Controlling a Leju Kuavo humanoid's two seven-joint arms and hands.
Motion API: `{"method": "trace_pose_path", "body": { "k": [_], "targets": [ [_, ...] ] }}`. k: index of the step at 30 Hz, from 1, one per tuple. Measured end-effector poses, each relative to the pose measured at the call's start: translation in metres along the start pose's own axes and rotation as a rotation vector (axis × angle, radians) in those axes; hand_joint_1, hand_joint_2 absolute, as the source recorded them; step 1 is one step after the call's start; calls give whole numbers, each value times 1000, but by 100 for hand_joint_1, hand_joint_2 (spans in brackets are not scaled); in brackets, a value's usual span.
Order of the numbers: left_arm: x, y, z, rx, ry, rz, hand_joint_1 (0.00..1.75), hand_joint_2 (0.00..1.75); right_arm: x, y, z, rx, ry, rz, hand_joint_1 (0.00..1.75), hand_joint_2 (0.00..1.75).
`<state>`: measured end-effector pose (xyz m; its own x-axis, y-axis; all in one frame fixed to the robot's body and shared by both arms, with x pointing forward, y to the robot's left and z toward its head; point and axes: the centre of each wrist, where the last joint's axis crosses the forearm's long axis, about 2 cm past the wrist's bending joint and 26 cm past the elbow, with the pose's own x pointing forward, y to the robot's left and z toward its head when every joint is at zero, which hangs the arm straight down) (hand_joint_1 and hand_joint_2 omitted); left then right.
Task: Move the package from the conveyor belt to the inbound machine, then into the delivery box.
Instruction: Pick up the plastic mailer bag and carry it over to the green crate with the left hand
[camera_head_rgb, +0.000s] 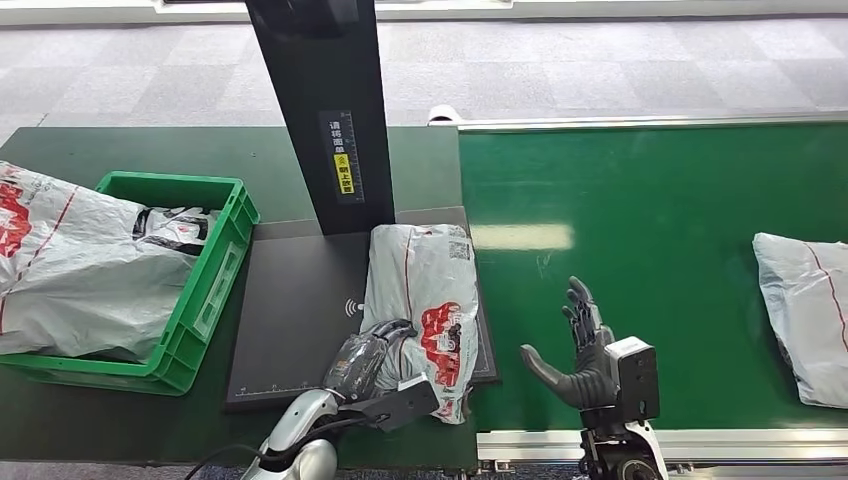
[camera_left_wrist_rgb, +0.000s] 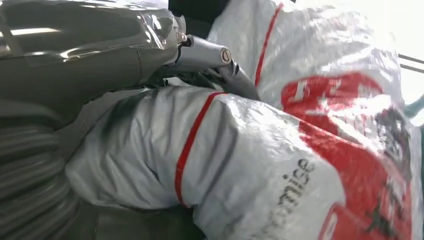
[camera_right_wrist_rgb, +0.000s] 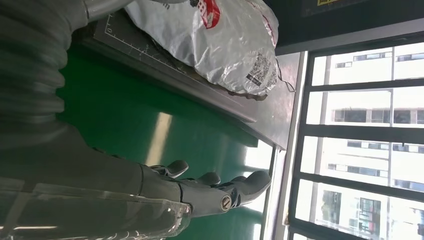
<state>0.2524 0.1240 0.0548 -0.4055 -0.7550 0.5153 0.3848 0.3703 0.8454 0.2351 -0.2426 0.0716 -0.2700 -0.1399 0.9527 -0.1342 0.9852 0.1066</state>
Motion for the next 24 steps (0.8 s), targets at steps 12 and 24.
{"method": "trace_pose_path", "body": {
  "k": [12,24],
  "targets": [
    [-1,4,12,268,-139,-4,175,175,2,-2,2,-6,-8,-5,0,175],
    [-2,30,16,715,-260,77,175,175,3,-4,2,-24,-12,-22,0,175]
  ]
}}
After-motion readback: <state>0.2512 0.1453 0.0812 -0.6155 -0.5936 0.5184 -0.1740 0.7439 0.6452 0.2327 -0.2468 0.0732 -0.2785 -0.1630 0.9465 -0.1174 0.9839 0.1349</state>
